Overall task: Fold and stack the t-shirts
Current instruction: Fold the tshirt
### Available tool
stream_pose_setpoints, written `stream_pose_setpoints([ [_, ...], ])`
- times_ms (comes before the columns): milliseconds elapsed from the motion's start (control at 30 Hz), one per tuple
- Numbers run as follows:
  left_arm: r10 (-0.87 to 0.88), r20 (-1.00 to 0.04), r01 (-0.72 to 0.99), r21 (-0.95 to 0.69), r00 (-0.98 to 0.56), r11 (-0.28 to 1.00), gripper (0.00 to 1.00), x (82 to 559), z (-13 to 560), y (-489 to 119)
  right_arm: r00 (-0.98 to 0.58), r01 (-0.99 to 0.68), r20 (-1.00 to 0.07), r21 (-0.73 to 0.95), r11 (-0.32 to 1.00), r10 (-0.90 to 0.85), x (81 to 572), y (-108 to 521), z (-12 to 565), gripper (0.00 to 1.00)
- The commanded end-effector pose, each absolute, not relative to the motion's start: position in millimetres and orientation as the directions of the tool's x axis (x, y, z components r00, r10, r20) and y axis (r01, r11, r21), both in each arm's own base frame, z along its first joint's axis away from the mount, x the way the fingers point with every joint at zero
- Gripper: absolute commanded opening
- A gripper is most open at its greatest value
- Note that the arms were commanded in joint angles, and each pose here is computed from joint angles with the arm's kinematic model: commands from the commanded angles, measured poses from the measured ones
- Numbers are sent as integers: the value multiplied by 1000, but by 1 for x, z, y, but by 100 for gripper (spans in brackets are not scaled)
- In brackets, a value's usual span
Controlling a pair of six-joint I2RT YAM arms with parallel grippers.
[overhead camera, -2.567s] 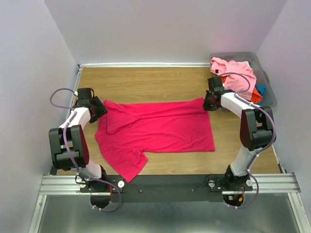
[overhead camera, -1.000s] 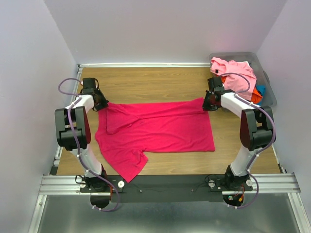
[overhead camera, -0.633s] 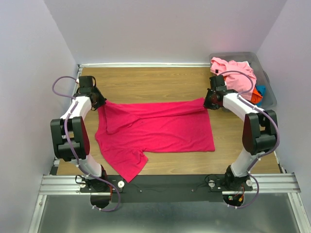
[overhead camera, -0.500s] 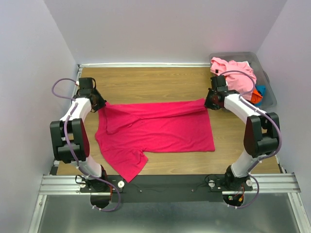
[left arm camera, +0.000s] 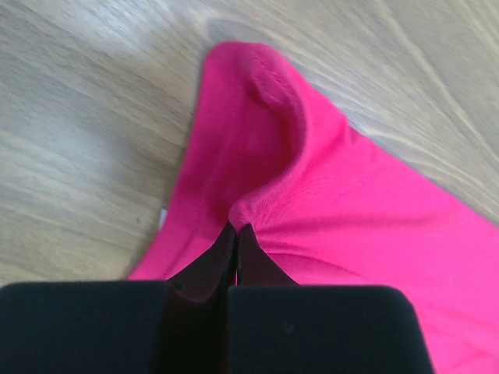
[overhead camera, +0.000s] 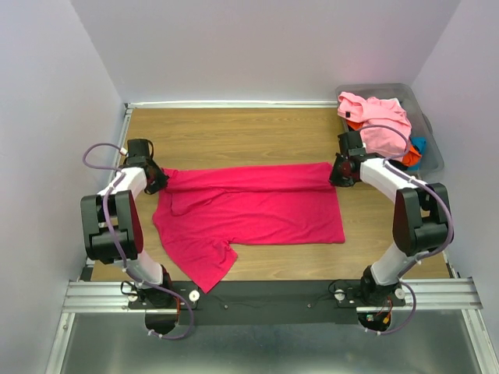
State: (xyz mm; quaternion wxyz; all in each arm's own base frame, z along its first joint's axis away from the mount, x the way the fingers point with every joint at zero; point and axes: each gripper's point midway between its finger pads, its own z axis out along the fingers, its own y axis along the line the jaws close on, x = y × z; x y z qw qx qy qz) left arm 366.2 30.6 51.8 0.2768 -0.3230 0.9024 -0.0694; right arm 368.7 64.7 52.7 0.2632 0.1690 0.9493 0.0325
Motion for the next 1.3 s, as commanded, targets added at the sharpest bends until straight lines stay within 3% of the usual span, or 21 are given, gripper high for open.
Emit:
stream_pose_setpoints([
  [0,-628,-476,-578,-269,-616,771,0,376,31,48,-828,351,-435,89,932,353,354,54,26,1],
  [267,-627,-461,-548,-310,-628,777,0,386,27,40,-845,323,-427,73,944,322,358,54,21,4],
  [333,-621,-470,-537,-317,-627,782,9,386,33,39,-842,311,-438,86,946,317,362,56,27,17],
  [367,-620,-481,-530,-326,-620,783,18,386,39,38,-833,299,-458,98,949,310,368,57,36,26],
  [500,-625,-511,-522,-349,-590,778,37,387,58,39,-803,276,-515,129,953,302,388,62,61,40],
  [667,-626,-553,-515,-366,-550,775,50,397,80,45,-775,261,-562,131,956,289,413,62,78,44],
  [1167,-613,-533,-488,-373,-582,789,50,439,60,47,-766,316,-559,100,943,316,456,56,47,45],
  [1267,-612,-533,-493,-367,-584,789,39,444,56,49,-773,320,-547,101,942,321,456,56,36,45],
])
